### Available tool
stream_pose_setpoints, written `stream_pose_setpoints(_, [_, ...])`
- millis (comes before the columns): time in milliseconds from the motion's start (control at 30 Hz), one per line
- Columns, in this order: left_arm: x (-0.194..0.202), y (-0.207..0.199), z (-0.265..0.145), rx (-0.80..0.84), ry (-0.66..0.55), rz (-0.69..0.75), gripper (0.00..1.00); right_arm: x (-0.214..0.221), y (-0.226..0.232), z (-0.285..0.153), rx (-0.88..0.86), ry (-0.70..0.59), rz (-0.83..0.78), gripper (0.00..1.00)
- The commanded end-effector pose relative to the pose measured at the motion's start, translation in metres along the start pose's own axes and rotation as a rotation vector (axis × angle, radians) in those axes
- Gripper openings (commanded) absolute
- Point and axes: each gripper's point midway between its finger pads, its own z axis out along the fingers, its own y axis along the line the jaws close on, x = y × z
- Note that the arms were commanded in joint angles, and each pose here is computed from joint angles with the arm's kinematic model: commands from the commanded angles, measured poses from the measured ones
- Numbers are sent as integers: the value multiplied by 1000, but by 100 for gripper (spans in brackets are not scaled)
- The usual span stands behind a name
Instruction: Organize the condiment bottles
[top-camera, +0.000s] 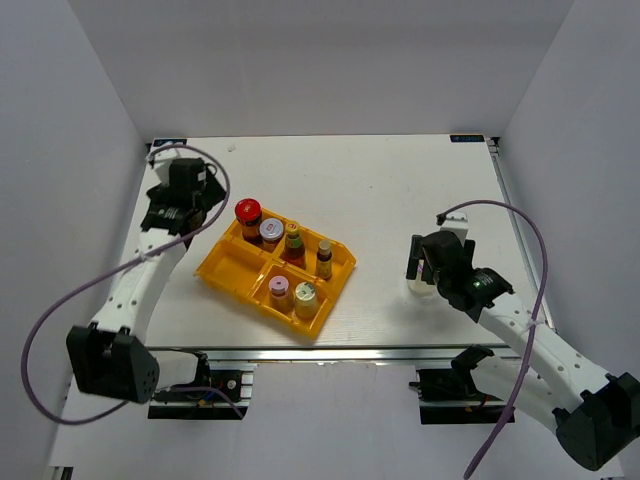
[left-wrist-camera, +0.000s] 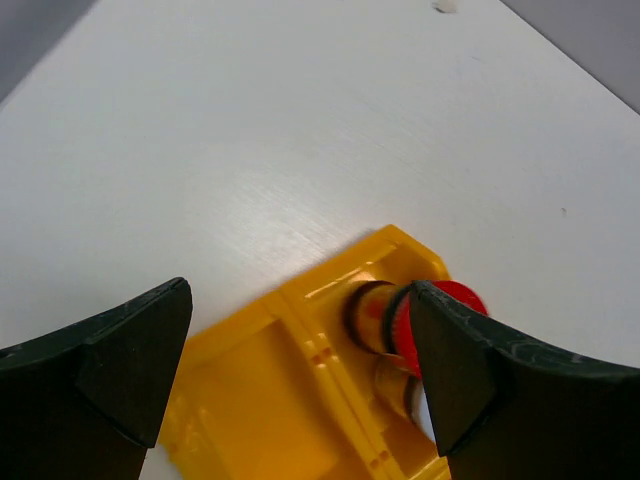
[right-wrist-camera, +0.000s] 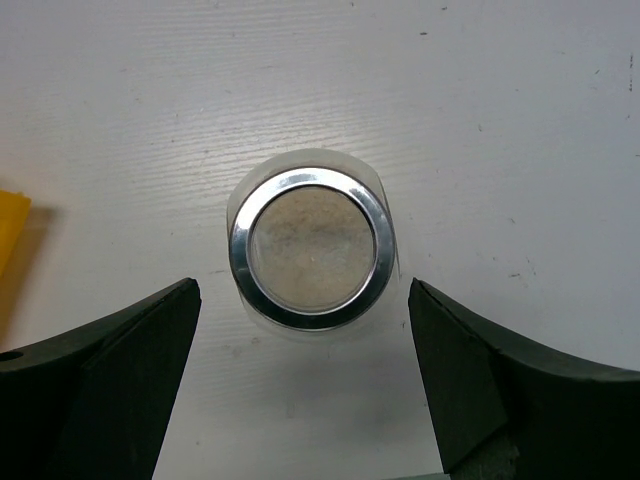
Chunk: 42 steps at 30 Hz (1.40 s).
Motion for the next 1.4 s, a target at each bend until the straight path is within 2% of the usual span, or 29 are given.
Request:
stream_pose_setpoints(0, [3, 47, -5, -102, -26, -94, 98, -16, 9, 5, -62, -35, 23, 89])
stream_pose_setpoints(33, [10, 60, -3, -112, -23, -116, 98, -16, 7, 10, -57, -24, 29, 89])
stream_pose_setpoints(467, [35, 64, 8, -86, 30, -111, 98, -12, 11, 34, -75, 17, -14, 89])
stream_pose_setpoints(900, [40, 65, 11, -72, 36, -104, 98, -8, 6, 48, -38, 41, -25, 82])
stream_pose_setpoints(1033, [42, 63, 11, -56, 38, -100, 98, -9, 7, 47, -46, 39, -29, 68])
stream_pose_setpoints(1067, [42, 62, 11, -50, 40, -99, 98, -9, 7, 47, -47, 37, -28, 60])
stream_pose_setpoints(1167, [45, 61, 12, -47, 49, -97, 98, -14, 7, 44, -52, 19, -28, 46])
stream_pose_setpoints(1200, [46, 61, 12, -44, 50, -95, 98, -16, 7, 42, -57, 11, -27, 37])
stream_pose_setpoints(1233, [46, 60, 12, -42, 50, -96, 98, -19, 7, 41, -61, 5, -25, 37])
stream_pose_setpoints(1267, [46, 60, 12, -41, 51, -96, 98, -21, 9, 39, -71, -3, -23, 28])
stream_pose_setpoints(1333, [46, 58, 12, -28, 51, -97, 98, -31, 17, 32, -121, -26, -23, 19])
stream_pose_setpoints(1367, [47, 58, 12, -26, 53, -96, 98, -36, 20, 28, -144, -38, -26, 18])
